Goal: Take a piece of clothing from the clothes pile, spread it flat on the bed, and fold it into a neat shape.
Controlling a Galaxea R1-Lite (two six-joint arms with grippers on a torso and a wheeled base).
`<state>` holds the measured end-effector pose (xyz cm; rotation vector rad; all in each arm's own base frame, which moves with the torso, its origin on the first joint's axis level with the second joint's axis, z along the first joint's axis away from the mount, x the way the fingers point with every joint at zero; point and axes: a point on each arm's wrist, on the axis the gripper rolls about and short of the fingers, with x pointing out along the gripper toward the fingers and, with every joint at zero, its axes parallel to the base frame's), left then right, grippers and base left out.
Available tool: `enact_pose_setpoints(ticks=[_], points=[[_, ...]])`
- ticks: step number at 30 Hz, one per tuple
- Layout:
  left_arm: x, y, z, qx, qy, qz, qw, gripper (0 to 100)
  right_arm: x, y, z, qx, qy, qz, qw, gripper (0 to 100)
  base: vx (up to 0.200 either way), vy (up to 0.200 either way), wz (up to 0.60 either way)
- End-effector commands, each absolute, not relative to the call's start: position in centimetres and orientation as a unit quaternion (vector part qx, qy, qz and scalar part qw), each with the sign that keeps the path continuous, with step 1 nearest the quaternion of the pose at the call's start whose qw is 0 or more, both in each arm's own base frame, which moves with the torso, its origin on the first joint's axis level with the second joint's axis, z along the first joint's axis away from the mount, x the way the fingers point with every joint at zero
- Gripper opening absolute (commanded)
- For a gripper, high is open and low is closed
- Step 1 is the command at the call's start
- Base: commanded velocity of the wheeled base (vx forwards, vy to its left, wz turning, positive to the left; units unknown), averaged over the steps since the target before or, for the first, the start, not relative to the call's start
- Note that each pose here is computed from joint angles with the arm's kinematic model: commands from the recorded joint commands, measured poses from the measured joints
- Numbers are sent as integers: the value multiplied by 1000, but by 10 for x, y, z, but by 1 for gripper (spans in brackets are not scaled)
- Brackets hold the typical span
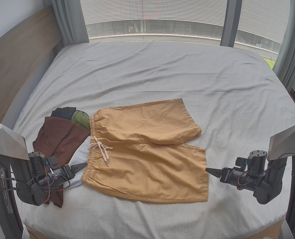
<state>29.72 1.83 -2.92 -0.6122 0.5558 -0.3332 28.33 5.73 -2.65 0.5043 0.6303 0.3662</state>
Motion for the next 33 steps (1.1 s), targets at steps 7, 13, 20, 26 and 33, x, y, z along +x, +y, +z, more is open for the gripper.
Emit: enact_pose_setpoints(ticks=[7,13,20,26,33], points=[[301,14,-25,-290,259,-172,905,100,341,65,-26,243,244,193,919,100,0,0,0],[301,15,-25,-290,259,-171,905,100,374,68,-31,242,235,194,921,100,0,0,0],[302,15,-27,-291,260,-171,905,100,394,75,-39,242,243,195,919,100,0,0,0],[302,15,-27,-291,260,-171,905,100,401,78,-47,241,247,196,918,100,0,0,0],[302,15,-27,-291,260,-172,904,100,407,79,-46,240,240,199,919,100,0,0,0]])
